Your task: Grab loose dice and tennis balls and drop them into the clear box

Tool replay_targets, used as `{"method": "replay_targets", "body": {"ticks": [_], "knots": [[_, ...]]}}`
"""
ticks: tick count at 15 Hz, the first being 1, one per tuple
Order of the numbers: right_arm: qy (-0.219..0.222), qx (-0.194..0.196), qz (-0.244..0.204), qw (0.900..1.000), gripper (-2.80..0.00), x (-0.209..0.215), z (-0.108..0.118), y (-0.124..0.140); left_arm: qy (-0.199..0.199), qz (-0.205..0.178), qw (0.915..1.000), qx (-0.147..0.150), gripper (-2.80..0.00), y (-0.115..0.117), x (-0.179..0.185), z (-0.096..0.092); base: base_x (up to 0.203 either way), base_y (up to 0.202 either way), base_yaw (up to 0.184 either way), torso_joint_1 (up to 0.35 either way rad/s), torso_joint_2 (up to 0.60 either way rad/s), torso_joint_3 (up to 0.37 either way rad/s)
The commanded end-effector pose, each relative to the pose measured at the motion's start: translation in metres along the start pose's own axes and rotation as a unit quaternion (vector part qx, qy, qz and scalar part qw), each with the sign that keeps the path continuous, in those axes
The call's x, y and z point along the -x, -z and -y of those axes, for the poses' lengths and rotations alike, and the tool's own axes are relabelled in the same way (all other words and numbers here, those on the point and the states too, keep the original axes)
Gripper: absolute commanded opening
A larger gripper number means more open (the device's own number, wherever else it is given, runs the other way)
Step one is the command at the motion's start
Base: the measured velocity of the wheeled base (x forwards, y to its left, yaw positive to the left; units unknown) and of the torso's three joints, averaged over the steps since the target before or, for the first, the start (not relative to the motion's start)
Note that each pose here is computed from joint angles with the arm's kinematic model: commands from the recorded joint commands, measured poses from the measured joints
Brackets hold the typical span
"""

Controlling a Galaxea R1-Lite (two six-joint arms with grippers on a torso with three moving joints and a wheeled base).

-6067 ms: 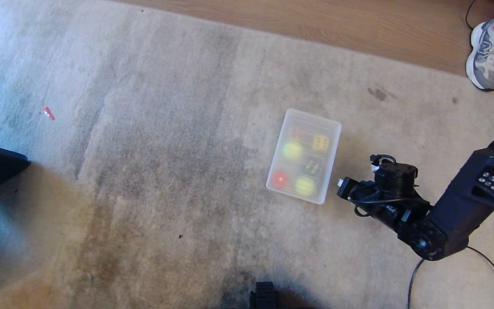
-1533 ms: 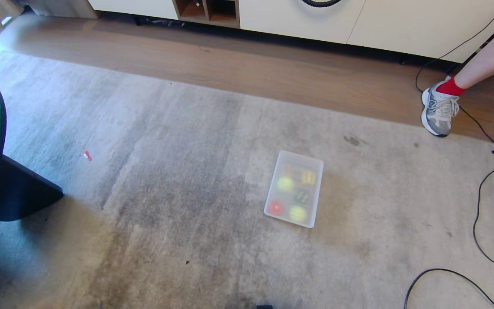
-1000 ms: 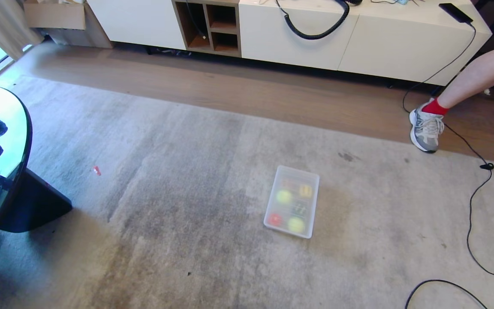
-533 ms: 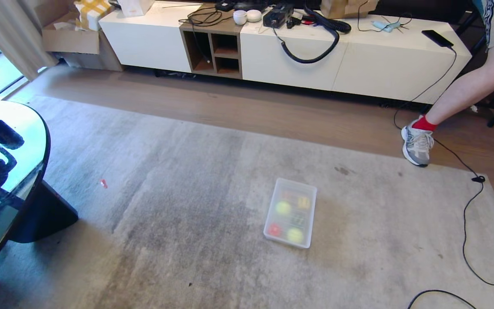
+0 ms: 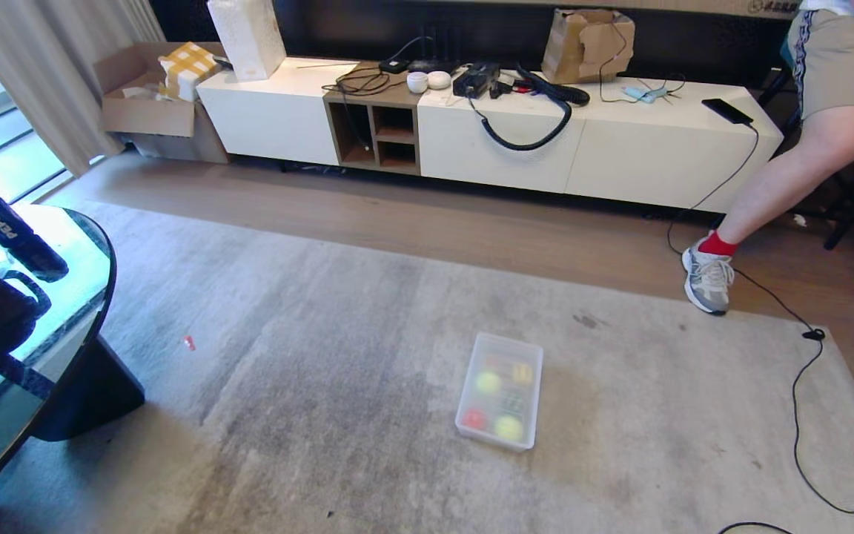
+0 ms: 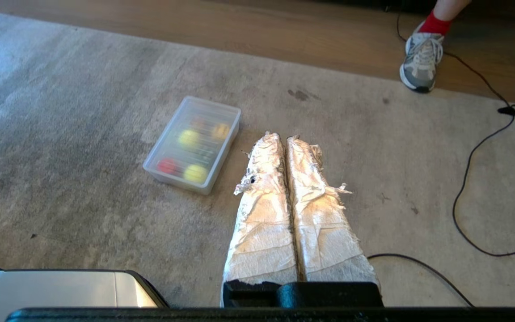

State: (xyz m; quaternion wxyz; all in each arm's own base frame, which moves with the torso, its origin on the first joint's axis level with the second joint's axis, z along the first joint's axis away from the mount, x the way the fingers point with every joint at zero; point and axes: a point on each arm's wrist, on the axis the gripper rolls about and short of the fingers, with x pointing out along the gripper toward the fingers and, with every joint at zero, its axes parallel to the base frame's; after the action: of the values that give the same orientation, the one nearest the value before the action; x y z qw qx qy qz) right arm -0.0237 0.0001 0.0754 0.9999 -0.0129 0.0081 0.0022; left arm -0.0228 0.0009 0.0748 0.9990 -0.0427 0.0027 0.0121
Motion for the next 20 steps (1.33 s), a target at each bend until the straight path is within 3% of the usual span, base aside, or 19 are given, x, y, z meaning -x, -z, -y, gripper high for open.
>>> {"method": "replay_targets", "body": {"ticks": [1, 20], "knots": [[0.0, 0.0, 0.0, 1.0, -2.8, 0.0, 0.0, -0.0002, 0.0, 0.0, 1.0, 0.001, -2.8, 0.0, 0.0, 0.0, 0.0, 0.0, 0.0, 0.002, 0.0, 0.203], [0.0, 0.002, 0.0, 1.0, -2.8, -0.0001, 0.0, 0.0002, 0.0, -0.001, 1.0, -0.001, -2.8, 0.0001, 0.0, 0.0, 0.0, 0.0, 0.0, 0.002, 0.0, 0.178]]}}
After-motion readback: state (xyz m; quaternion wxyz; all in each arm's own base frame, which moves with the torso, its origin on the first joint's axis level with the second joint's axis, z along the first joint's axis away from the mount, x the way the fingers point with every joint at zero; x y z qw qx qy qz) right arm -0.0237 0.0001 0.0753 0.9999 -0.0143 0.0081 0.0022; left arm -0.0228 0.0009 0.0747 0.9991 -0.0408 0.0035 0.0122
